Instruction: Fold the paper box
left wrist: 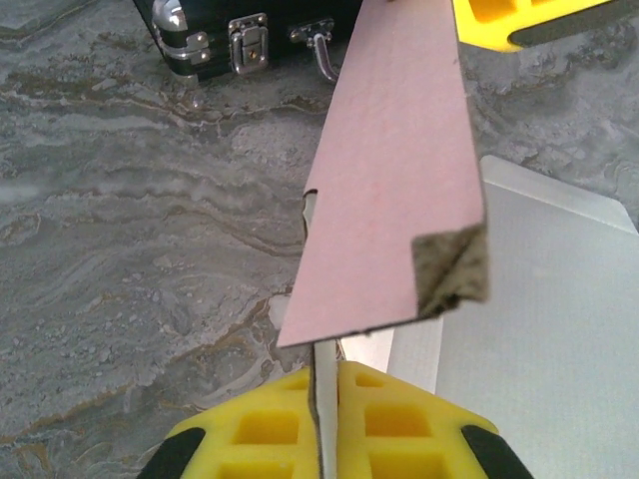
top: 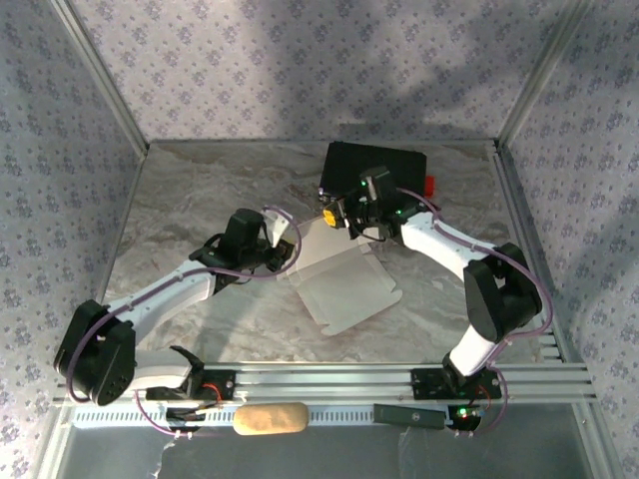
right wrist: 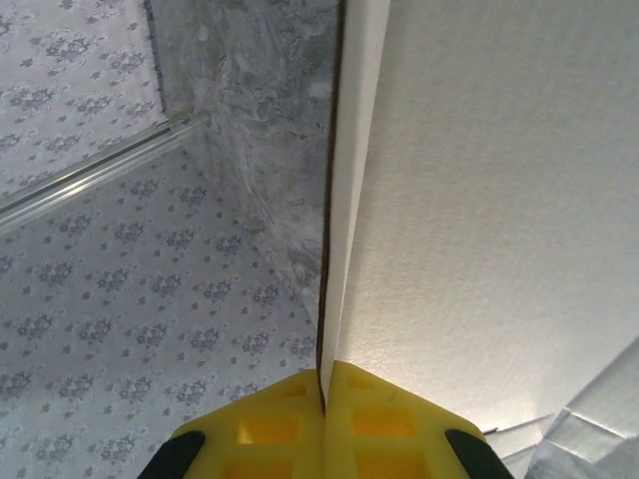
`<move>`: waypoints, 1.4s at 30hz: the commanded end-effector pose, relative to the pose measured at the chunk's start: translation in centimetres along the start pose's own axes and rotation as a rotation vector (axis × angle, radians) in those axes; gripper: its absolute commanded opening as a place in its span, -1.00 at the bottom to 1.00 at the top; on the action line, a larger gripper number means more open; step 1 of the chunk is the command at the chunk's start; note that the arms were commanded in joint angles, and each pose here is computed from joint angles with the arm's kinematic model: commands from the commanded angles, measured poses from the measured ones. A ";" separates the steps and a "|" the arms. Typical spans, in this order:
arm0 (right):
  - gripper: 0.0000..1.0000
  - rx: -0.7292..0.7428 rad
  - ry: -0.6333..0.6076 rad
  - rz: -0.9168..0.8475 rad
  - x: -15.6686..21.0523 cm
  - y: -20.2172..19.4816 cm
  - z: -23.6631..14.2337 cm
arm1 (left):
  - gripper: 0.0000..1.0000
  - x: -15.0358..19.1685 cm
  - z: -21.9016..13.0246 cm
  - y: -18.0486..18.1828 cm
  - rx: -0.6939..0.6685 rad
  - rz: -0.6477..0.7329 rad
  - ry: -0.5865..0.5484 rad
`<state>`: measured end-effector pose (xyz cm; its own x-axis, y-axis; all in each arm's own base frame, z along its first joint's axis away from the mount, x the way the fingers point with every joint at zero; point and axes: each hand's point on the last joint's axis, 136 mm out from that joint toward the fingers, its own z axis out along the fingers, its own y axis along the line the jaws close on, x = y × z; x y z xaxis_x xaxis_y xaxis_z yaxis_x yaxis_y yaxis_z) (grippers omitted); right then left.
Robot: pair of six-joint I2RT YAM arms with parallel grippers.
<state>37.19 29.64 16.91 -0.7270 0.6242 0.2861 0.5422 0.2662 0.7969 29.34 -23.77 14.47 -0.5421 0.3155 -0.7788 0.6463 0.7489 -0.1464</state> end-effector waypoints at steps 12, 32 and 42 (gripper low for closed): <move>-0.76 0.025 -0.038 -0.023 -1.0 -4.9 1.3 | -1.00 -0.9 -0.5 -0.4 0.007 0.049 -0.031; -0.64 -0.029 -0.083 -0.080 -1.9 -8.4 1.5 | -1.00 -1.7 -0.9 -0.3 -0.005 0.045 -0.049; -0.50 -0.157 -0.140 -0.218 -1.6 -8.5 0.9 | -1.00 -2.0 -1.0 0.1 -0.028 0.043 -0.071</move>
<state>35.02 28.83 14.23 -0.7801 0.6233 0.0551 0.2150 0.1843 0.9591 28.59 -23.33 13.15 -0.5738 0.3369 -0.7465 0.6379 0.7555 -0.1494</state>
